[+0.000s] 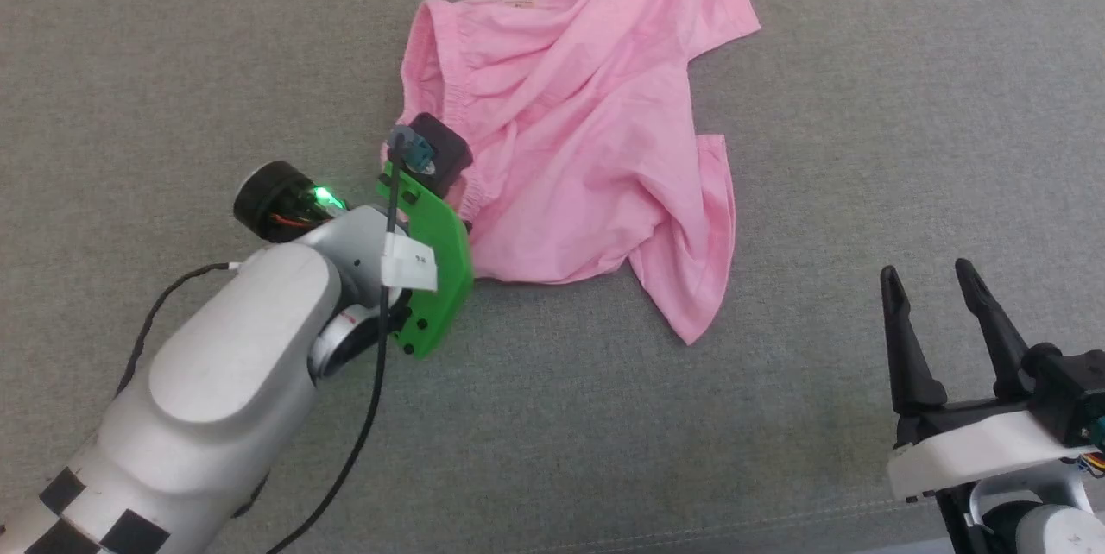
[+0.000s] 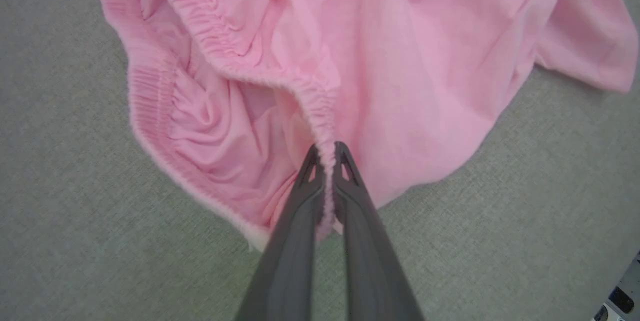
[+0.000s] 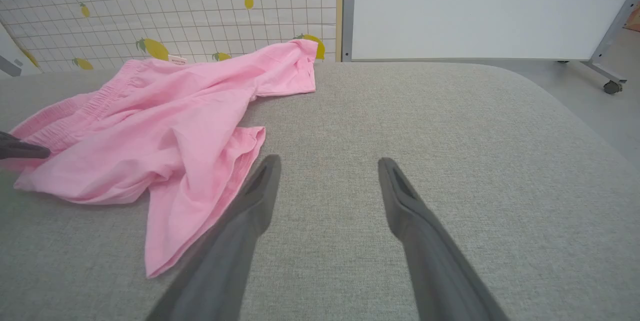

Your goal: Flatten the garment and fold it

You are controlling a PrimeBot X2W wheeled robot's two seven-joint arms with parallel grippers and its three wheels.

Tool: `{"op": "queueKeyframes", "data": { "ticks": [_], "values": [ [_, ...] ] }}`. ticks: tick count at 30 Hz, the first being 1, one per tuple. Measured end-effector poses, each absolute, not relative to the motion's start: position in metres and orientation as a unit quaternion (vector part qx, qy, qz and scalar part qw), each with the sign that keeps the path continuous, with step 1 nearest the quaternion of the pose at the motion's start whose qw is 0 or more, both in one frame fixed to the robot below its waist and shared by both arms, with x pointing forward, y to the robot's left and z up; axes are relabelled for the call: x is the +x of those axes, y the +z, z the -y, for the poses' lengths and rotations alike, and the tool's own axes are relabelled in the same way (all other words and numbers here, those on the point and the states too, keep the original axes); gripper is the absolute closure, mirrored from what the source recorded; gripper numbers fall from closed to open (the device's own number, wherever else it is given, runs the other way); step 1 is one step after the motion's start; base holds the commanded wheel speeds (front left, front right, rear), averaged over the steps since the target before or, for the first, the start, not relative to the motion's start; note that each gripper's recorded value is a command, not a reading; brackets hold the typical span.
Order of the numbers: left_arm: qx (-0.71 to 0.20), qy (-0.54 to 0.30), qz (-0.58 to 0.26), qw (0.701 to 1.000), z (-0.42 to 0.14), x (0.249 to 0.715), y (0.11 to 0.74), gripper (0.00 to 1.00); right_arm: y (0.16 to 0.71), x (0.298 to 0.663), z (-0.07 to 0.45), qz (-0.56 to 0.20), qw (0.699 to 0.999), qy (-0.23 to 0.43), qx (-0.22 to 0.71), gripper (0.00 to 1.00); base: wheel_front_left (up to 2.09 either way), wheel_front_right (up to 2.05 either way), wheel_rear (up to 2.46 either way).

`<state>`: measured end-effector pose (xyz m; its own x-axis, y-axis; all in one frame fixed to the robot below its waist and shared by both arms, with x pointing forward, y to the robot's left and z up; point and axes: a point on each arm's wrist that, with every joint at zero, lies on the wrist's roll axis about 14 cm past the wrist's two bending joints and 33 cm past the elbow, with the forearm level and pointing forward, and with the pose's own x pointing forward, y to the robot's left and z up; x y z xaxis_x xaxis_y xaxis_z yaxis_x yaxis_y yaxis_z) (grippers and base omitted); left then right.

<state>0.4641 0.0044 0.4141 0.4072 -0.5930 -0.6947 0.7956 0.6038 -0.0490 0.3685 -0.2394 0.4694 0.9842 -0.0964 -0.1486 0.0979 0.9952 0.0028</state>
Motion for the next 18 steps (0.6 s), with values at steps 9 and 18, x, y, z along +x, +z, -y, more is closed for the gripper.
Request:
{"op": "queueKeyframes", "data": {
  "ticks": [9,18],
  "values": [
    [0.097,-0.463,-0.302,0.828,0.011,0.418,0.453,1.0,0.481,0.367,0.233,-0.061,0.997,-0.038,0.01,0.0,0.0,0.0,0.0],
    [-0.011,-0.417,-0.21,0.884,0.003,0.399,0.541,1.0,0.5,0.372,0.217,-0.036,0.999,-0.011,0.02,0.0,0.0,0.0,0.0]
  ]
}}
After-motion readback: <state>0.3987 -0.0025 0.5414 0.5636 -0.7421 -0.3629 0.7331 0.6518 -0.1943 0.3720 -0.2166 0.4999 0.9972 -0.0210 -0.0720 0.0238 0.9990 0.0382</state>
